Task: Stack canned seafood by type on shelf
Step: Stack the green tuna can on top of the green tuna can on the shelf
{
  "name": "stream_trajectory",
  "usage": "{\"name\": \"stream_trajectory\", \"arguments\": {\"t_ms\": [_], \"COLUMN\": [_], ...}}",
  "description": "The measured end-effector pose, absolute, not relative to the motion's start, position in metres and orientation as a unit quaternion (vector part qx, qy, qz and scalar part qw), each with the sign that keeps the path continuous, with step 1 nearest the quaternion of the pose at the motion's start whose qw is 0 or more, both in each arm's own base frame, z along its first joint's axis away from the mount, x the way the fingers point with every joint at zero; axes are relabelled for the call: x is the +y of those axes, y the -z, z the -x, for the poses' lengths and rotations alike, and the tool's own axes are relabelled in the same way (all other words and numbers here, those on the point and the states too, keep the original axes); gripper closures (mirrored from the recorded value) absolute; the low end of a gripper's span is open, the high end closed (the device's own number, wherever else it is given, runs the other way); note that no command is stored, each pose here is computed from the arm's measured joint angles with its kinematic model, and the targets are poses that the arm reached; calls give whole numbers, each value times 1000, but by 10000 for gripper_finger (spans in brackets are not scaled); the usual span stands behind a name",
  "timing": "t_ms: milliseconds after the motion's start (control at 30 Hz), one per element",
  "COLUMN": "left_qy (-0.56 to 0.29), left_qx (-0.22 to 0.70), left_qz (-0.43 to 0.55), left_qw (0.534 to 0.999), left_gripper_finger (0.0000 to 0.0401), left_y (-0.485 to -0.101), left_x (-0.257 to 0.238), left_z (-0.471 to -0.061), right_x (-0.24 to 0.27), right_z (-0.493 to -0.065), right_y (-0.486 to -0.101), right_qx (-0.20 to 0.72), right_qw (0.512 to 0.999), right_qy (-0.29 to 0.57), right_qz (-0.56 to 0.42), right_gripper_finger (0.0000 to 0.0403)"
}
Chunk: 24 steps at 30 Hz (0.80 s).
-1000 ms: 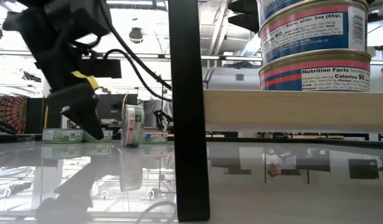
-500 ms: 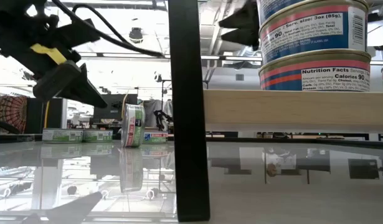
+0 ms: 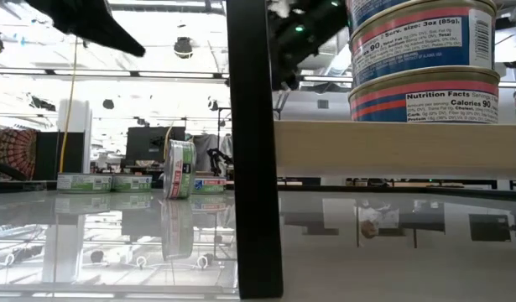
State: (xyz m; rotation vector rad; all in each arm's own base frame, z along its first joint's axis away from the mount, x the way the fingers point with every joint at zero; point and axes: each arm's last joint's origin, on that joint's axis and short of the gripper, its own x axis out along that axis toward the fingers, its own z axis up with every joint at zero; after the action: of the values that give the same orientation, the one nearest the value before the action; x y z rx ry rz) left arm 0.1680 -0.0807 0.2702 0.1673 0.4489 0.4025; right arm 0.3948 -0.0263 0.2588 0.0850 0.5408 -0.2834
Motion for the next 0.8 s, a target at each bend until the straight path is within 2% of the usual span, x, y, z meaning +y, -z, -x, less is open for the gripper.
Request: {"name": "stream_trajectory", "arguments": {"t_ms": [100, 300, 500, 633, 800], "left_qy": [-168, -230, -190, -152, -118], "left_qx": [217, 186, 202, 219, 240], "left_qz": [-69, -97, -98, -92, -62], "left_qw": [959, 950, 956, 959, 962], "left_gripper_finger": [401, 394, 325, 273, 248], "left_y": [-271, -265, -263, -261, -259], "left_x": [-79, -73, -78, -81, -82], "left_z": [-157, -144, -142, -140, -138], "right_x": [-11, 2, 13, 16, 14], "right_z": [-414, -444, -467, -478, -492], "right_y": [-264, -267, -251, -241, -228], "right_qx": [289, 307, 342, 377, 391], "right_qw": [946, 940, 926, 906, 884], "right_qy": [138, 137, 140, 159, 215], "right_qz": [-38, -57, -73, -106, -138], "right_gripper_finger": [131, 131, 126, 101, 68]}}
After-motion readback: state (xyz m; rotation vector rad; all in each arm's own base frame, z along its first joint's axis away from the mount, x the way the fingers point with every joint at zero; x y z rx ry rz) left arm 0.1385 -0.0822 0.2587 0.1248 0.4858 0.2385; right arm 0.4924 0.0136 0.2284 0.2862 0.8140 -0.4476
